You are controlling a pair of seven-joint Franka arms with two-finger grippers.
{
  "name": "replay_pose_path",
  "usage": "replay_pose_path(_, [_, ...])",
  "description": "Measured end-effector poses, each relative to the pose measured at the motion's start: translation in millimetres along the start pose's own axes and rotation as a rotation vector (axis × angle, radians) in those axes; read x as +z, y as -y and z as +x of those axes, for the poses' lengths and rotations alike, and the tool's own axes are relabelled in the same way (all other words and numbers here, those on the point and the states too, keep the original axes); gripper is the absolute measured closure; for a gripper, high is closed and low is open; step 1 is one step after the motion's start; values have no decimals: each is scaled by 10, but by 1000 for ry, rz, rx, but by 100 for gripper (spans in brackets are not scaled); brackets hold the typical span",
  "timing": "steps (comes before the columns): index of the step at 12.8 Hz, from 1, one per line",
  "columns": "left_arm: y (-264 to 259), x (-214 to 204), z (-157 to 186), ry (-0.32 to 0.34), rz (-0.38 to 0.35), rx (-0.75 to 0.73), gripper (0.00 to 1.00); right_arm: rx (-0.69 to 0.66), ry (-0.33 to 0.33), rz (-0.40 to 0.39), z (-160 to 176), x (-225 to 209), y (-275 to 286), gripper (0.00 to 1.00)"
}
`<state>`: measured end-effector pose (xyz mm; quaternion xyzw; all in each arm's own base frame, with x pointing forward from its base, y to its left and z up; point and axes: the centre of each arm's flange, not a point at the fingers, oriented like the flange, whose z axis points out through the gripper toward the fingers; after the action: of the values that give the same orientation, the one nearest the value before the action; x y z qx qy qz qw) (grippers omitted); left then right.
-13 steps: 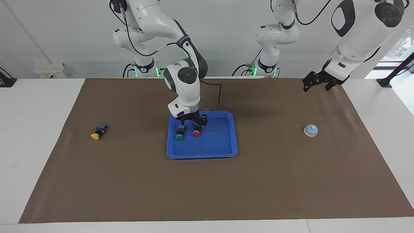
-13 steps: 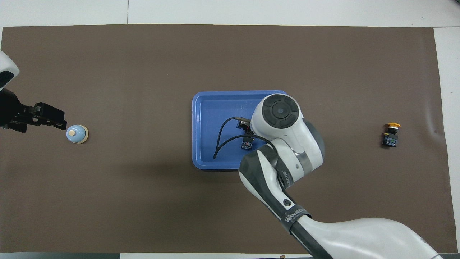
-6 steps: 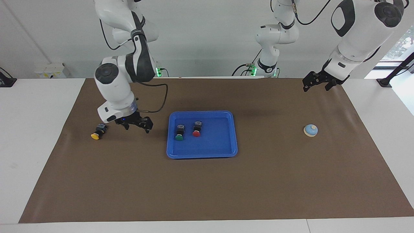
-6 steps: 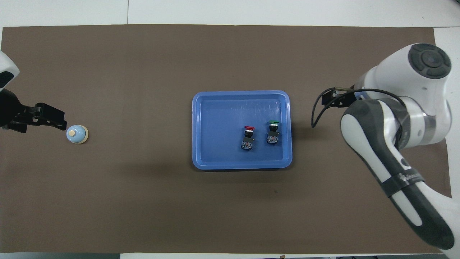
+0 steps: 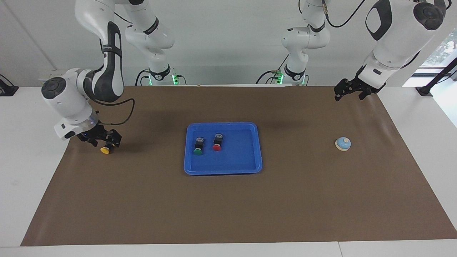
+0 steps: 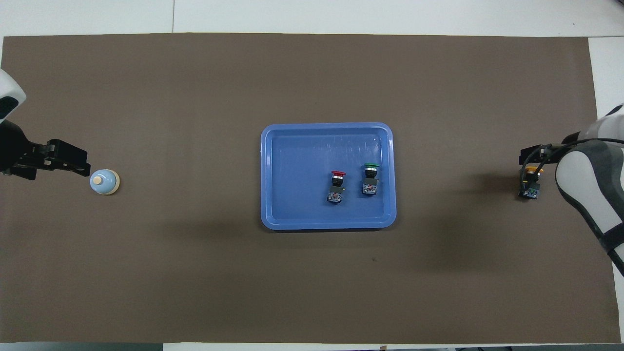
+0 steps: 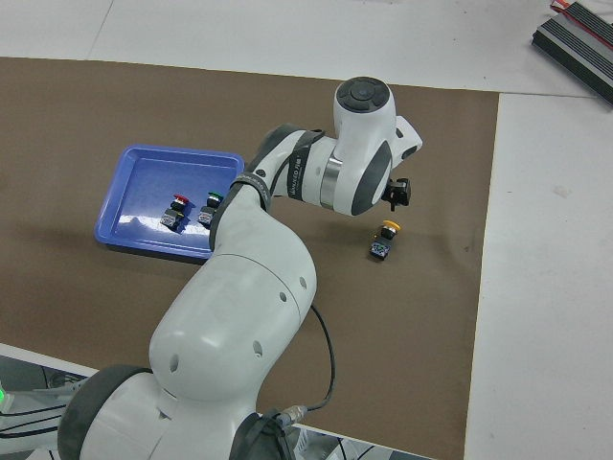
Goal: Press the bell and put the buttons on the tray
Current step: 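Grasp the yellow-capped button with the right gripper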
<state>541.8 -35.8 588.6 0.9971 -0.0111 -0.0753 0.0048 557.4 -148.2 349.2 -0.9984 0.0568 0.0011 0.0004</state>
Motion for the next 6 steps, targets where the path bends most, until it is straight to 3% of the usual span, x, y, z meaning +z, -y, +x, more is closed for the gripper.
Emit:
replay_pose_path(2, [0, 0, 0, 0, 0, 0, 0, 30, -37, -6, -221, 276, -169, 0])
replay_pose_path(6, [0, 0, 0, 0, 0, 0, 0, 19, -35, -3, -346, 425, -3, 0])
